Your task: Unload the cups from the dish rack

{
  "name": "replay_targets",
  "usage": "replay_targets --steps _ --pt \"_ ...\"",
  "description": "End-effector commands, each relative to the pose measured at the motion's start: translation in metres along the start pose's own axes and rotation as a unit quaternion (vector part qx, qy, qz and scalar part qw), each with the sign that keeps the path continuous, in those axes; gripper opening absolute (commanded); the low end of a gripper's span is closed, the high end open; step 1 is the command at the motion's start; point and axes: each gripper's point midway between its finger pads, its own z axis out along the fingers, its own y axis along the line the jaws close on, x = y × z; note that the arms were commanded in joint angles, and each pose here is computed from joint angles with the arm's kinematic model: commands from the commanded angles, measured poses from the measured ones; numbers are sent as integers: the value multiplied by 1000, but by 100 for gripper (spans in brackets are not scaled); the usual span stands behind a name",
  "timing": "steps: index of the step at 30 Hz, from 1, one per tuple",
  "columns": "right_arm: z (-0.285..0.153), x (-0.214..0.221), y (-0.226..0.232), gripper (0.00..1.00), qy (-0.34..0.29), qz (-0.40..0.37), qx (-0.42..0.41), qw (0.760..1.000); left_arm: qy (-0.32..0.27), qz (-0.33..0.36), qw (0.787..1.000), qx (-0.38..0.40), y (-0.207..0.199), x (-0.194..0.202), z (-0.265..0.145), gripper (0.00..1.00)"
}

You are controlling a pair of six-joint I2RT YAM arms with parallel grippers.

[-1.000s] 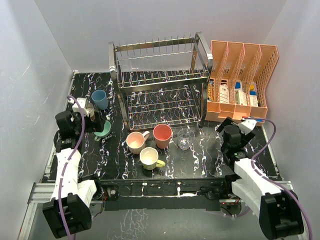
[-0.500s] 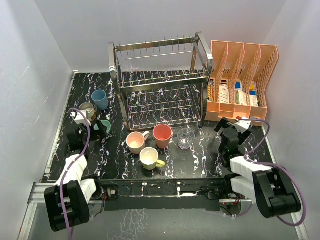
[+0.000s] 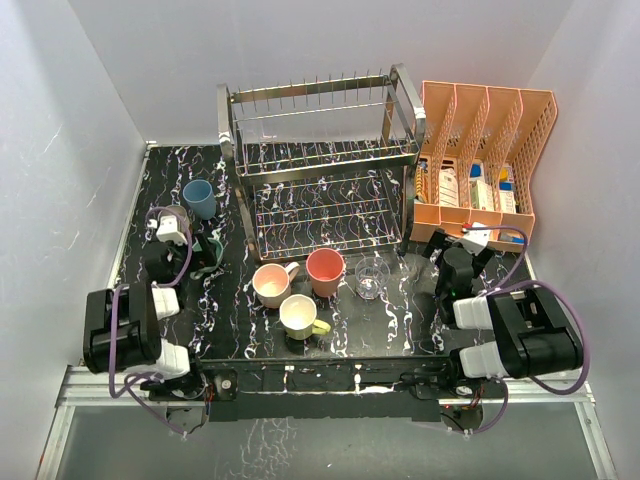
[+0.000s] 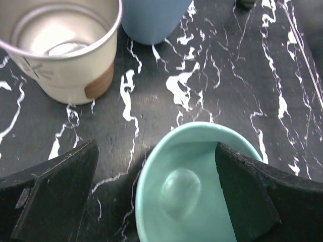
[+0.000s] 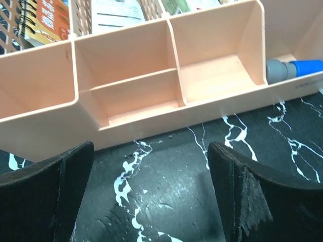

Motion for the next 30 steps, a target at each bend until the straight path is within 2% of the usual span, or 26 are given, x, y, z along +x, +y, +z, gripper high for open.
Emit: replay_targets --steps 1,7,12,30 --pt "14 -39 16 98 -63 19 -35 997 -74 27 997 -1 -3 -38 13 97" --pt "18 -34 19 98 -66 16 -61 996 -66 60 996 -10 -10 -15 18 97" --pt "19 -20 48 98 -55 -31 -145 987 -59 74 995 -32 -7 -2 29 97" --pt "22 -22 46 98 -64 -30 -140 988 -54 77 995 -35 -8 0 33 97"
